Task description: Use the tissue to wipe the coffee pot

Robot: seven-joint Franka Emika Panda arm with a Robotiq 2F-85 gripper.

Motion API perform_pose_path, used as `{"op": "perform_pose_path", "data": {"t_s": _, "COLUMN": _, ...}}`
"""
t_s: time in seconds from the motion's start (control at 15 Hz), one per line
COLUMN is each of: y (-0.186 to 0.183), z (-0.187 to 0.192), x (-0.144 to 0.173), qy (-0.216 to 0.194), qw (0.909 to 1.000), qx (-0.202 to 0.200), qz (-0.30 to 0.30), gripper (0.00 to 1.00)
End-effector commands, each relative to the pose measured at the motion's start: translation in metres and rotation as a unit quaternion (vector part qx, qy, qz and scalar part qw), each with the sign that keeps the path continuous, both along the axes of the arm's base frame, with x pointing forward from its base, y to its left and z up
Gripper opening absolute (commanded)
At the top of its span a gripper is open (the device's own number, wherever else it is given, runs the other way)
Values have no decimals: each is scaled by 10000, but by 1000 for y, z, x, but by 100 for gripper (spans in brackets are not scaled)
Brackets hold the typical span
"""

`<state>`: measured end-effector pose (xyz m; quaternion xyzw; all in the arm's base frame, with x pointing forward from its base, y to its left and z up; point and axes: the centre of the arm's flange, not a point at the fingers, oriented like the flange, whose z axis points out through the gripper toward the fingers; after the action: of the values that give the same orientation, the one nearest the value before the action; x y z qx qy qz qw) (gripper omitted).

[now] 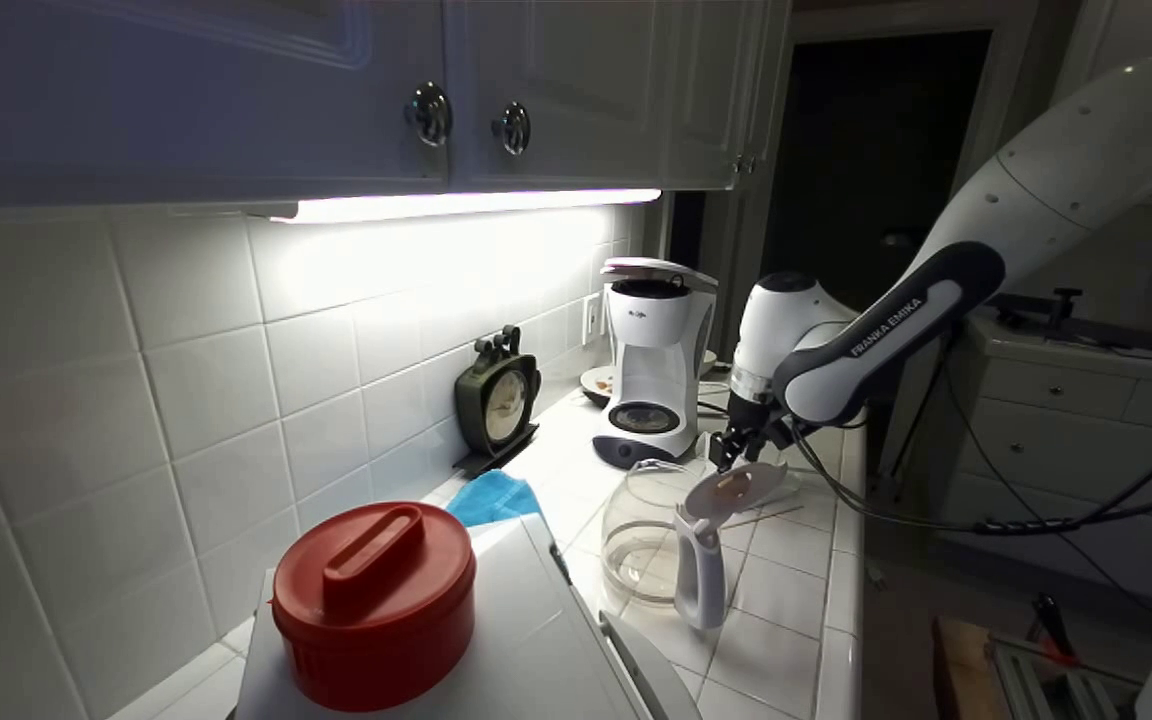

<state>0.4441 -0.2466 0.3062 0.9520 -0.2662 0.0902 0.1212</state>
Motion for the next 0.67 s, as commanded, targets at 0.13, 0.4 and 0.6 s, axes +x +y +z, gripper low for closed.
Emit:
{"op": "perform_pose_path", "data": {"t_s": 0.13, "y": 4, "z": -15, "x": 2, "qy": 202, "qw": 9996, "qx": -207, "qz": -5, "gripper": 100}}
{"op": "perform_pose_path", "data": {"t_s": 0.4, "y": 3, "z": -19, "x": 1, "qy": 270, "qw": 9994, "qx": -207, "qz": -63, "gripper": 73}}
{"op": "perform_pose_path", "data": {"t_s": 0.6, "y": 4, "z": -22, "x": 1, "qy": 260, "qw": 9992, "qx": -144, "qz": -264, "gripper": 50}}
